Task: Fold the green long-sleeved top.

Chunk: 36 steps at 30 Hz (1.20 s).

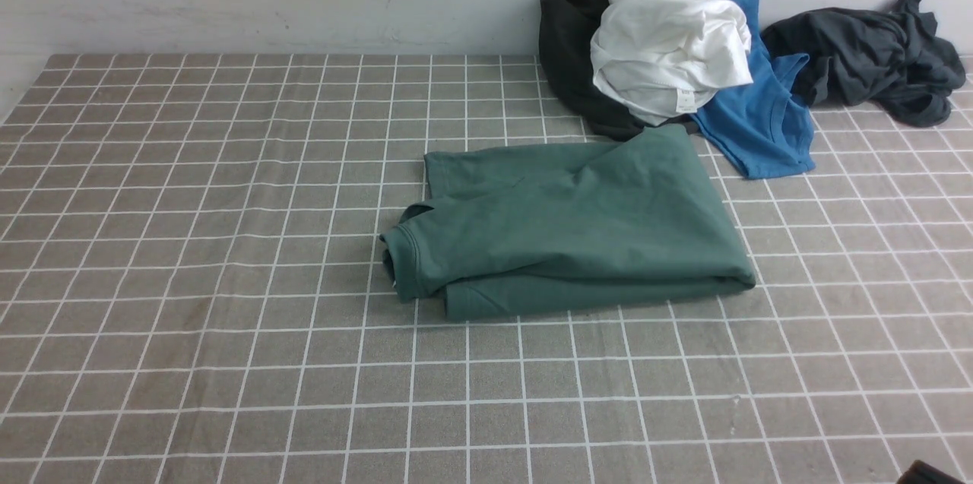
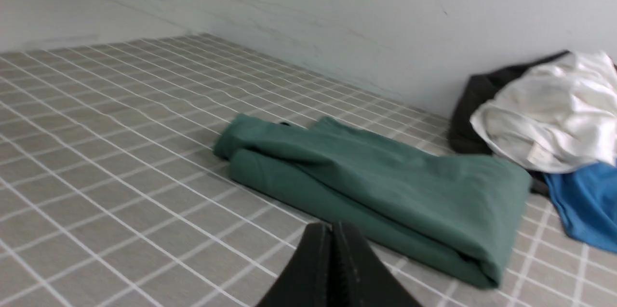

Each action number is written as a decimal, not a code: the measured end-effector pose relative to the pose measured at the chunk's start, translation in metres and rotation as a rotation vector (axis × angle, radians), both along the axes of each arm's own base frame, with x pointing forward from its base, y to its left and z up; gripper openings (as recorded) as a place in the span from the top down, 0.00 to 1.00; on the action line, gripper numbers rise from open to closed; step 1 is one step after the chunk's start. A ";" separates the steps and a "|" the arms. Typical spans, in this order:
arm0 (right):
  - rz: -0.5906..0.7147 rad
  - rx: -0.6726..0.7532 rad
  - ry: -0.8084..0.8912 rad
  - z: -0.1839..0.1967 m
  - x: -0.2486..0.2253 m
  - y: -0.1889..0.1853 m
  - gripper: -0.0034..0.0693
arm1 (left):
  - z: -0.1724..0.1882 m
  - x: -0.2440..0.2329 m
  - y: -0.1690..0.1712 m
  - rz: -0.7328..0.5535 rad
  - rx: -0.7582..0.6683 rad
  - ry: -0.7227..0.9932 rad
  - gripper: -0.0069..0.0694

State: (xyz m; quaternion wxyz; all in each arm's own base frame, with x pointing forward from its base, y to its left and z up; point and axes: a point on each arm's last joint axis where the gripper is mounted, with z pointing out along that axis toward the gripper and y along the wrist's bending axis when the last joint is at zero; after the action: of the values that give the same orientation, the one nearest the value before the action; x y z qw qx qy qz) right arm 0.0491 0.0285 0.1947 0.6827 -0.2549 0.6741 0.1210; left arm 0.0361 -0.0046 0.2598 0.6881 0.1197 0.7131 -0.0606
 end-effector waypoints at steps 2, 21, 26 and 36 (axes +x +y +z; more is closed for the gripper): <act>-0.076 0.009 0.033 -0.002 0.002 -0.004 0.97 | 0.000 0.000 0.000 0.000 -0.001 0.000 0.92; -0.511 0.130 0.193 -0.013 0.006 -0.026 0.97 | 0.000 0.000 0.000 0.000 -0.001 0.000 0.92; -0.511 0.132 0.194 -0.013 0.006 -0.026 0.97 | 0.000 0.000 0.000 0.000 -0.001 0.000 0.92; -0.511 0.132 0.194 -0.013 0.006 -0.026 0.97 | -0.012 0.004 -0.002 0.004 -0.008 0.023 0.92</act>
State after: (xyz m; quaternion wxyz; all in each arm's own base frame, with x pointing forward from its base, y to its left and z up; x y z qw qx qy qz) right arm 0.0551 0.0024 0.1818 0.6383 -0.0188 0.7695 0.0124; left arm 0.0399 -0.0065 0.2480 0.6805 0.1148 0.7209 -0.0636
